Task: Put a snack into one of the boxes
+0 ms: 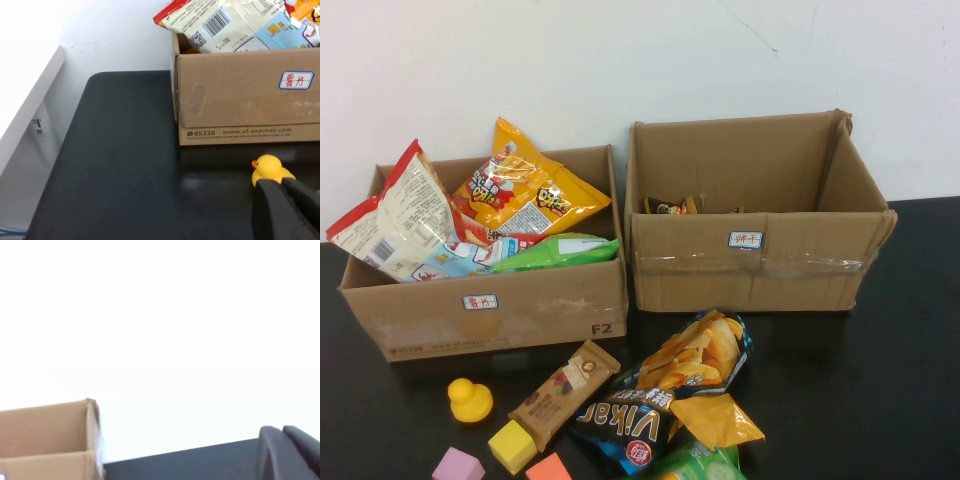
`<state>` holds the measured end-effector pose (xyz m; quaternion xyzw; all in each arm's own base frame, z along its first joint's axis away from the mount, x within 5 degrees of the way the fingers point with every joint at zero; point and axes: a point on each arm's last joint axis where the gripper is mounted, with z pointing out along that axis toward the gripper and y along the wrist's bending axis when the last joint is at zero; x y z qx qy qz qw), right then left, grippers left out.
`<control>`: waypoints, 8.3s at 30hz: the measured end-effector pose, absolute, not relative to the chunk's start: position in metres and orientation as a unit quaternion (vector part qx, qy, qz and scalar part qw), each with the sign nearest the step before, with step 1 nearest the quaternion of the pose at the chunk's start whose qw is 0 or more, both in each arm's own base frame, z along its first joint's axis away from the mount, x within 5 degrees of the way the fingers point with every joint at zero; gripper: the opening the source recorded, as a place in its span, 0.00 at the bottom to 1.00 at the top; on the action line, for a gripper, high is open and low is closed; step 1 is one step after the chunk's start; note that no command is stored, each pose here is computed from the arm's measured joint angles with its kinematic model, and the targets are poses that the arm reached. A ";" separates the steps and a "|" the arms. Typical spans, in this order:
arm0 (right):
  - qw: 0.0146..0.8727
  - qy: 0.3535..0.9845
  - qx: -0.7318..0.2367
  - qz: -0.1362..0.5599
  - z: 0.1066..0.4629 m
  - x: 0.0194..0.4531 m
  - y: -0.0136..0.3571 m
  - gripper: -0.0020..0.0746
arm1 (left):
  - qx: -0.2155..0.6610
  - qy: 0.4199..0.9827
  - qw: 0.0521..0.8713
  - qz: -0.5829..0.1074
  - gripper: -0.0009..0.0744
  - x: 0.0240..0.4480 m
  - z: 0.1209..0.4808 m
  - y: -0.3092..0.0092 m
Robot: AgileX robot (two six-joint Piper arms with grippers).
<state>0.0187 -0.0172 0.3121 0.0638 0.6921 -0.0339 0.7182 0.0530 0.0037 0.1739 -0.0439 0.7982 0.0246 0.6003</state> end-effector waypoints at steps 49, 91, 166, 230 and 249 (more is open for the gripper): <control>0.141 0.856 -0.494 0.063 0.247 0.259 0.201 0.79 | -0.045 0.798 0.600 0.023 0.01 0.053 0.174 0.004; 0.137 0.861 -0.489 0.006 0.136 0.302 0.257 0.06 | -0.046 0.799 0.599 0.023 0.01 0.053 0.174 0.004; 0.618 0.683 -0.345 0.180 0.336 0.324 0.308 0.46 | -0.045 0.799 0.599 0.024 0.01 0.053 0.174 0.004; 0.570 0.644 -0.468 0.203 0.181 0.452 0.376 0.44 | -0.045 0.799 0.599 0.024 0.01 0.053 0.174 0.004; 0.449 0.635 -0.613 0.141 0.286 0.407 0.345 0.67 | -0.045 0.799 0.599 0.024 0.01 0.053 0.174 0.004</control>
